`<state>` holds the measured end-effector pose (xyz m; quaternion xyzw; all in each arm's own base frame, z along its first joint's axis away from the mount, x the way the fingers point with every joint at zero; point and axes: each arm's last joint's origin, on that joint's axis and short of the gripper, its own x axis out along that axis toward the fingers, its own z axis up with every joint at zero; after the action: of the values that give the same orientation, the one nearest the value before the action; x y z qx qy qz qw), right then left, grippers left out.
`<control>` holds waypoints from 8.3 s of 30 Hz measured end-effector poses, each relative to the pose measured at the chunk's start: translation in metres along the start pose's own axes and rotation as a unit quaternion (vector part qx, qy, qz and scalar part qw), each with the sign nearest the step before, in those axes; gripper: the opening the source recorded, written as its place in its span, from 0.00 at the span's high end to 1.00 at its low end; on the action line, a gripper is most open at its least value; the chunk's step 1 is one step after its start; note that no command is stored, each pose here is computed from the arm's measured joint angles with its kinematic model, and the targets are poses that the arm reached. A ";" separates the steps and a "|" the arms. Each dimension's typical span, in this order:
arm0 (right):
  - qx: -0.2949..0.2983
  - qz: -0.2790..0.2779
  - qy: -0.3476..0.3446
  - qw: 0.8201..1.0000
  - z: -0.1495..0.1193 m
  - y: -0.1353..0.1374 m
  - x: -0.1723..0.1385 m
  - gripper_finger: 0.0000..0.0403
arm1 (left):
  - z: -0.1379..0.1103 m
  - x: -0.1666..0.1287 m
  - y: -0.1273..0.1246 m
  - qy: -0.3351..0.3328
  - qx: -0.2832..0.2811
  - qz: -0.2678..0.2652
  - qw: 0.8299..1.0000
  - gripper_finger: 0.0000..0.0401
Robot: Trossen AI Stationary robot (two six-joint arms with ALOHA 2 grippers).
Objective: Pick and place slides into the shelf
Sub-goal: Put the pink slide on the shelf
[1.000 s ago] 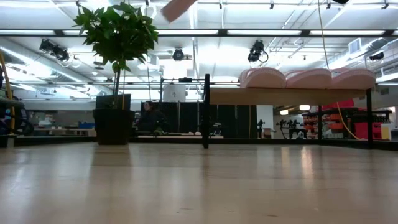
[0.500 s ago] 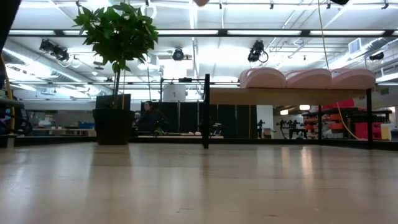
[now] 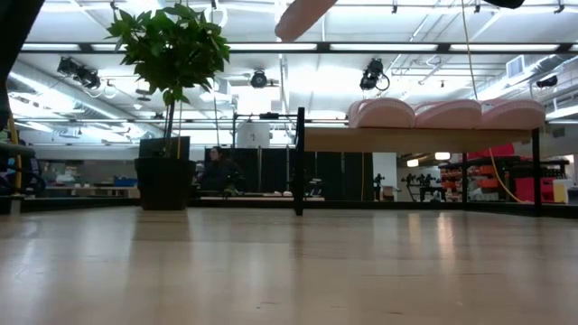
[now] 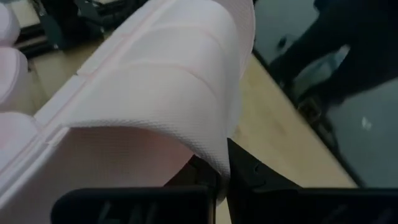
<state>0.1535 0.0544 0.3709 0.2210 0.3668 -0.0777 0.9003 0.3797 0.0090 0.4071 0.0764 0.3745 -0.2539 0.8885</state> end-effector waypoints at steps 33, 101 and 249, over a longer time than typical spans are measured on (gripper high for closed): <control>-0.041 -0.095 -0.065 0.992 0.028 -0.013 0.025 0.47 | -0.027 -0.020 0.097 -0.032 0.053 0.064 0.996 0.97; 0.048 -0.093 -0.201 0.974 0.095 -0.048 0.057 0.47 | -0.082 -0.016 0.154 0.065 0.162 0.051 0.983 0.97; -0.791 -0.194 0.040 0.579 0.082 0.028 0.065 0.48 | -0.062 -0.045 0.109 -0.053 0.007 -0.083 0.995 0.97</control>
<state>0.2597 0.0433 0.3868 -0.6519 0.3529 0.0792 0.6664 0.3698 0.1410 0.3888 0.0375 0.3301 -0.3331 0.8824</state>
